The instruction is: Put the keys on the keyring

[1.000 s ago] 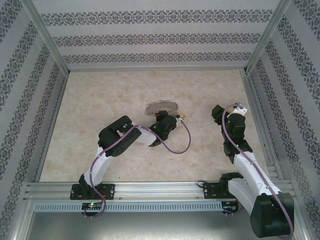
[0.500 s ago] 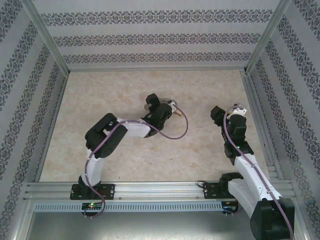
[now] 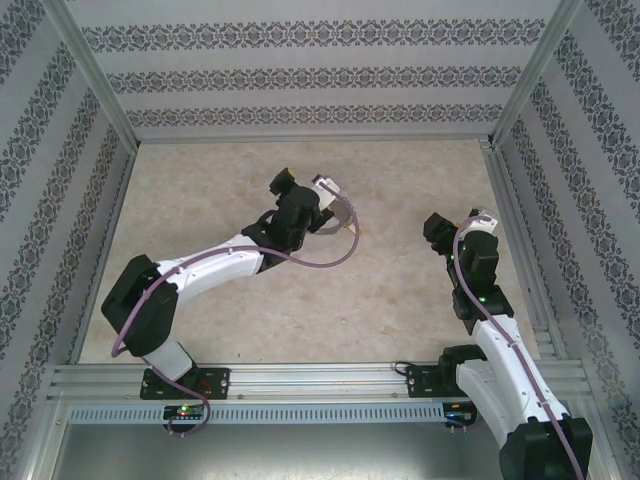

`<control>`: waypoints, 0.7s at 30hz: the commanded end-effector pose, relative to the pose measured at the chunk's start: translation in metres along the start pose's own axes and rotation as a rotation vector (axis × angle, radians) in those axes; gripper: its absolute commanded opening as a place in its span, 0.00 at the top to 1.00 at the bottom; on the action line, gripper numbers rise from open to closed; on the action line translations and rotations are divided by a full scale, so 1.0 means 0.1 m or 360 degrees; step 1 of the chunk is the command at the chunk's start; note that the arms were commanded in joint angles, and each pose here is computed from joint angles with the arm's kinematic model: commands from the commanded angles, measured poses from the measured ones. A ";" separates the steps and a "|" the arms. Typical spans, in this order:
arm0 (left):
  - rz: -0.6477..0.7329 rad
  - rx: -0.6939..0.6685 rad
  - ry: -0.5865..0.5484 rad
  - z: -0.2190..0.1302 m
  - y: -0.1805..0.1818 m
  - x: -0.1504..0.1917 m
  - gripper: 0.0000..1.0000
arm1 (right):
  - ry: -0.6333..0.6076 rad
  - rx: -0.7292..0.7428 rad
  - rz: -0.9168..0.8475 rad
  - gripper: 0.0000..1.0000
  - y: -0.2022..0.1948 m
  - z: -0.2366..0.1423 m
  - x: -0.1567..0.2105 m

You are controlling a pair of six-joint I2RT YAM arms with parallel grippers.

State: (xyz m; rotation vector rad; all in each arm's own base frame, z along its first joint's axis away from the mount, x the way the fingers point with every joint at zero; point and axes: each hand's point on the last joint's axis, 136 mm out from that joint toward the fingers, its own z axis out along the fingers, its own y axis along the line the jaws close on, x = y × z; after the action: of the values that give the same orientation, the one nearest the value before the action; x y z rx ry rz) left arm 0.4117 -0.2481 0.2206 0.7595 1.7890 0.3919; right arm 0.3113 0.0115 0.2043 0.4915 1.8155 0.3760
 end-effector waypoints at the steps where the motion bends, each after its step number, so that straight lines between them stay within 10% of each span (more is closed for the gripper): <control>1: -0.0097 -0.0003 0.0104 -0.10 0.05 0.27 0.00 | 0.0030 -0.0018 -0.0014 0.34 0.05 -0.01 -0.03; 9: -0.0496 -0.0178 0.0013 -0.37 0.64 0.45 0.00 | 0.0117 0.0180 -0.0129 0.02 -0.14 0.10 0.03; 21: -0.0973 -0.0505 -0.0006 -0.65 1.46 1.61 0.00 | 0.0049 0.0571 -0.0629 0.02 -0.58 0.64 0.01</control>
State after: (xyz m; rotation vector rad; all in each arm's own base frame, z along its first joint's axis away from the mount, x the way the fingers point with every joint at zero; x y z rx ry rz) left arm 0.3641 -0.0350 0.2151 0.0580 1.8384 0.3359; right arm 0.3498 -0.0254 0.1482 0.3978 2.0436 -0.0922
